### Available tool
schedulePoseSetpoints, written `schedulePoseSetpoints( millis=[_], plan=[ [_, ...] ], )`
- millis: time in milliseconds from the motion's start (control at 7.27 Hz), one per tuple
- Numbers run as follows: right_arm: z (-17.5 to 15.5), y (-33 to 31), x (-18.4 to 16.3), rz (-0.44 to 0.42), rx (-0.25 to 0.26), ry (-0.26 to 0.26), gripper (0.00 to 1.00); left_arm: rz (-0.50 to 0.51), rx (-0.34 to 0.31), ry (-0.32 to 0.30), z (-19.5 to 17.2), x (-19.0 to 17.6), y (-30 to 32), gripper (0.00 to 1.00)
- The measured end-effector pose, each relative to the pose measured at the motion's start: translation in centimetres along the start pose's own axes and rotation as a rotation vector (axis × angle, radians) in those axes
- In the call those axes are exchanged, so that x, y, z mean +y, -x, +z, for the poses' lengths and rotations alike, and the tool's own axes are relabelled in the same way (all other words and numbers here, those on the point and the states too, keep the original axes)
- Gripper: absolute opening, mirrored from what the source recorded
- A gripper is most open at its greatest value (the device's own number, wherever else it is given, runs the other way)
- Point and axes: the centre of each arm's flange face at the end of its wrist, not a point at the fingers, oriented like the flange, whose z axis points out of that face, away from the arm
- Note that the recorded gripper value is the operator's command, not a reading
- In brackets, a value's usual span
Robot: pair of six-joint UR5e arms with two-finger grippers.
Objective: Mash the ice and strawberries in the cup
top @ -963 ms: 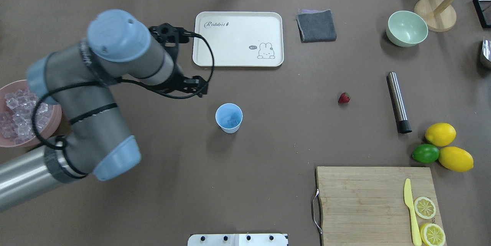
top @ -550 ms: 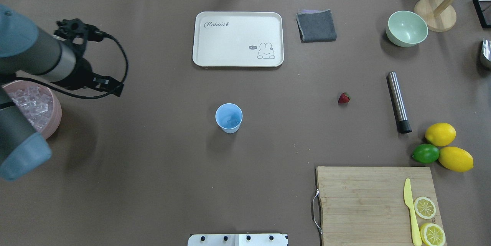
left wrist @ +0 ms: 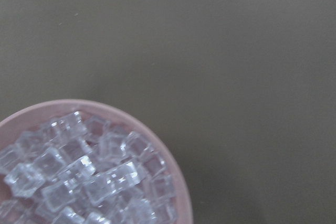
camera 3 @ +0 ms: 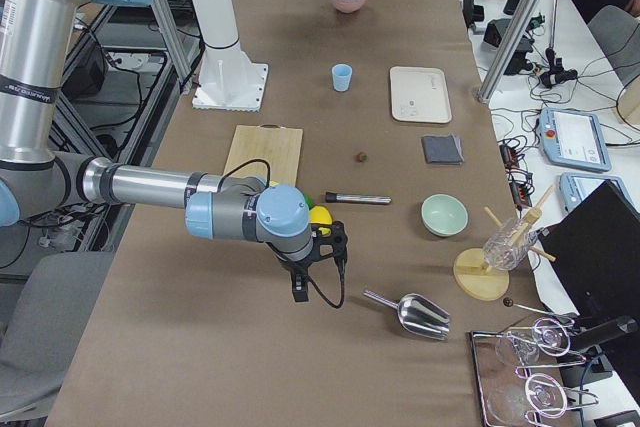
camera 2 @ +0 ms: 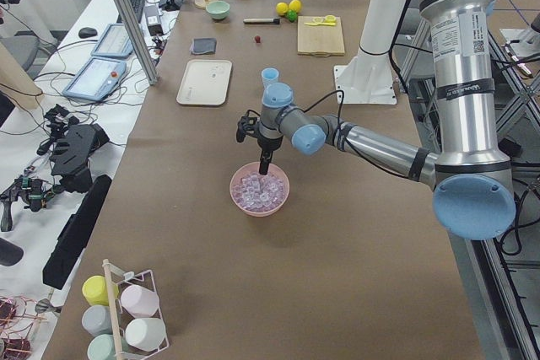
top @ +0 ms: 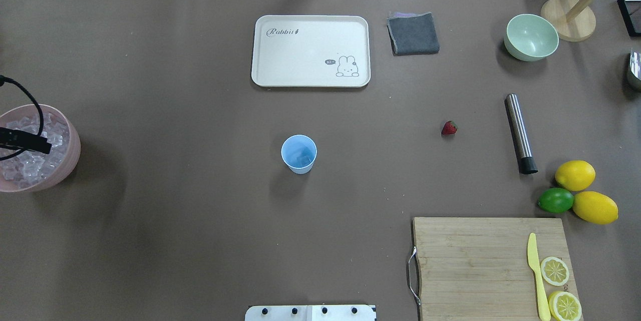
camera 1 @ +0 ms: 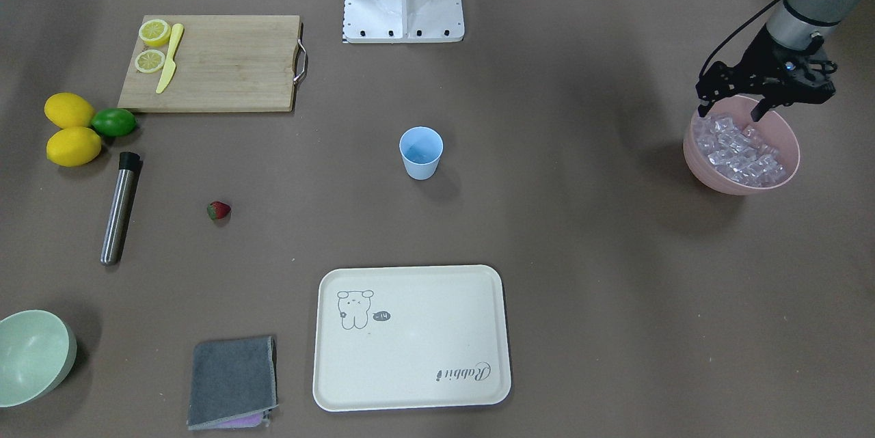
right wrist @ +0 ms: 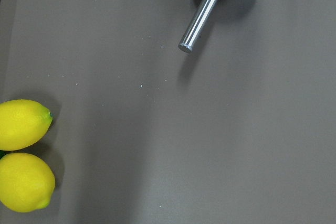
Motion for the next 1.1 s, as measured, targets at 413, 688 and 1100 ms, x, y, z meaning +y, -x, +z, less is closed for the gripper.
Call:
schedulePoseSetpoints(
  millis=[413,688,1100],
  plan=[
    [-0.1,0.1,-0.1,-0.002,-0.001,-0.002,1.00,-0.068,-0.005,-0.001,2.0,0.9,3.0,0.88],
    [-0.3,0.2,-0.3,-0.006,-0.001,-0.006,1.00,-0.073,-0.007,0.004,3.7,0.6,3.7,0.87],
    [-0.2,0.2,-0.2,-0.005,-0.002,-0.005,1.00,-0.075,0.005,0.023,5.0,1.1,2.6,0.78]
  ],
)
